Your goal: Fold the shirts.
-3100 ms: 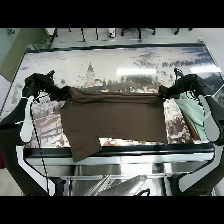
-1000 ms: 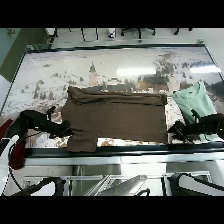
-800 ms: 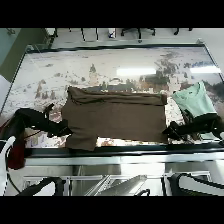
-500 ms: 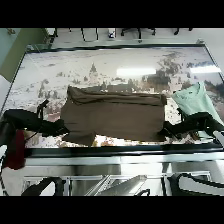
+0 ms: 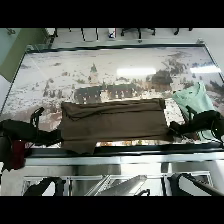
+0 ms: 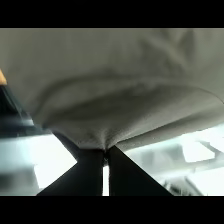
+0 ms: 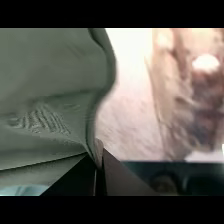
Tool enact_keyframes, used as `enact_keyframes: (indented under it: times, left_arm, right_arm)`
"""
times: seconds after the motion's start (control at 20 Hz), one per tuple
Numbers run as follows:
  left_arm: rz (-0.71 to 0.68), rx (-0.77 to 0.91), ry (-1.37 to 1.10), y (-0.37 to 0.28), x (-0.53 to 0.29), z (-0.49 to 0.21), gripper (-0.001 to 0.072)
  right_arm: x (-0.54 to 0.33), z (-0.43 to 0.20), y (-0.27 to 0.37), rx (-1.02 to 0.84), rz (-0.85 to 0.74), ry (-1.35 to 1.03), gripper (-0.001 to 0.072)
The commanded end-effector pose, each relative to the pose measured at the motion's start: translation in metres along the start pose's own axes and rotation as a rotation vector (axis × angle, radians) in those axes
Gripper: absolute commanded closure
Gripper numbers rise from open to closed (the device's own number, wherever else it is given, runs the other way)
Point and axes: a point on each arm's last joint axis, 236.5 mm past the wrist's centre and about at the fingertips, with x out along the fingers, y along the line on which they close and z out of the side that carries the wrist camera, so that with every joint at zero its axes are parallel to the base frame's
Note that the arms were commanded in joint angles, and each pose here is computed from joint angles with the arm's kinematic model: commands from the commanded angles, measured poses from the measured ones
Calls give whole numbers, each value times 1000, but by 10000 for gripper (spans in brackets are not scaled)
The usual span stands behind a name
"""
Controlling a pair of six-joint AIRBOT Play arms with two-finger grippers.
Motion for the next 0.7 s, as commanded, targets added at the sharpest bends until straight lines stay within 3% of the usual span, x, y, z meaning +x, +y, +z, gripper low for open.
enact_keyframes:
  times: [0.0, 0.4, 0.65]
  left_arm:
    - [-32, -6, -117, -10, -9, 55, 690]
    - [-77, 121, -297, -68, -2, 226, 689]
    - [-70, 119, -156, -66, 69, 243, 689]
  right_arm:
    - [-28, 52, 54, -44, 179, -206, 694]
    - [-28, 168, 93, -128, 173, -394, 695]
    - [26, 172, 77, -123, 154, -278, 694]
